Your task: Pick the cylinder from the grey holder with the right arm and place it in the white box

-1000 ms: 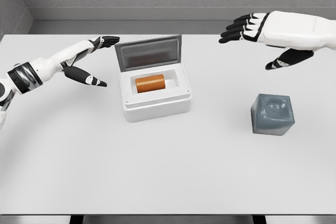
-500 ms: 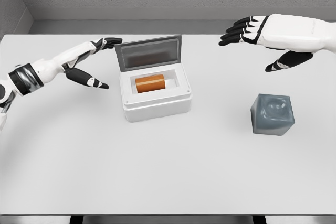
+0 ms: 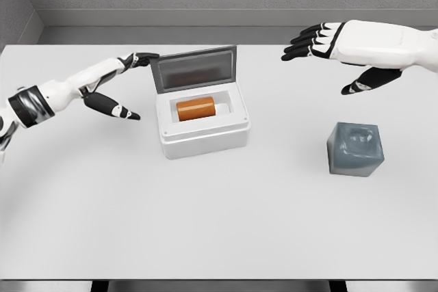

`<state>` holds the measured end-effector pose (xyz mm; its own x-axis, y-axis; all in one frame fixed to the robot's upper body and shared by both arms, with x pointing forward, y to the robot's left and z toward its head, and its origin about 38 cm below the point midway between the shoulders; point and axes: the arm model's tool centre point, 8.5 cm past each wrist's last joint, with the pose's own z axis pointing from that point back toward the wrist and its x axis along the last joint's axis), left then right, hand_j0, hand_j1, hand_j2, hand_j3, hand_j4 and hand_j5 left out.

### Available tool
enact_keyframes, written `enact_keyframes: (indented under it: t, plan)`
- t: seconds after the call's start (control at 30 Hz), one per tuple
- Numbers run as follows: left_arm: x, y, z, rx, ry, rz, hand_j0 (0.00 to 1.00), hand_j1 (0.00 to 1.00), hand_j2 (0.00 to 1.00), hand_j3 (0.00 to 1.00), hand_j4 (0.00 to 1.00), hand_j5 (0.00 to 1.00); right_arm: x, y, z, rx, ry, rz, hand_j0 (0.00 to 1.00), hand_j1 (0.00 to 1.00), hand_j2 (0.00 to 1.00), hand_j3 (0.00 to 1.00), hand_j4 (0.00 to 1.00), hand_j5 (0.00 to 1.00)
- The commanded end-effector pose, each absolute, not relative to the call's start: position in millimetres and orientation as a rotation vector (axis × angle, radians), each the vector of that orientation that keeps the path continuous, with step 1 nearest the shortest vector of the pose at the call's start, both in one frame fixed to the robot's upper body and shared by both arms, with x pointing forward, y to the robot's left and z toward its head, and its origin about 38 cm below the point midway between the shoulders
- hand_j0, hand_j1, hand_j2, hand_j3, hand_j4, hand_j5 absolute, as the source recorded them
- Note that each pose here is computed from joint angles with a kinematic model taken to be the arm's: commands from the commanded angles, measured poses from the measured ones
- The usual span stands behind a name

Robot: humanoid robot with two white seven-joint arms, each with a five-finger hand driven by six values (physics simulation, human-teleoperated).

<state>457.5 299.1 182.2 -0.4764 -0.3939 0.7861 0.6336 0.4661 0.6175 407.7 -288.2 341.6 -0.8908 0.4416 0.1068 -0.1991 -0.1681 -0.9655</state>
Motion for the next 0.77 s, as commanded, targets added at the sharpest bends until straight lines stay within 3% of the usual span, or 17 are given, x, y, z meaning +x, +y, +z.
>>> enact_keyframes:
  t: [0.0, 0.3, 0.43, 0.73]
  plan:
    - [456, 299, 188, -0.211, -1.682, -1.236, 1.00, 1.00, 1.00, 1.00, 1.00, 1.00, 408, -288, 342, -0.273, -1.698, 2.098, 1.00, 1.00, 1.00, 1.00, 1.00, 1.00]
    - [454, 313, 194, -0.182, -1.672, -1.239, 1.00, 1.00, 1.00, 1.00, 1.00, 1.00, 408, -288, 340, -0.267, -1.682, 2.108, 1.00, 1.00, 1.00, 1.00, 1.00, 1.00]
    - [447, 362, 187, -0.151, -1.665, -1.080, 1.00, 1.00, 1.00, 1.00, 1.00, 1.00, 408, -288, 337, -0.258, -1.676, 2.107, 1.00, 1.00, 1.00, 1.00, 1.00, 1.00]
    - [450, 402, 171, -0.072, -1.593, -0.991, 1.00, 1.00, 1.00, 1.00, 1.00, 1.00, 406, -288, 330, -0.243, -1.667, 2.105, 1.00, 1.00, 1.00, 1.00, 1.00, 1.00]
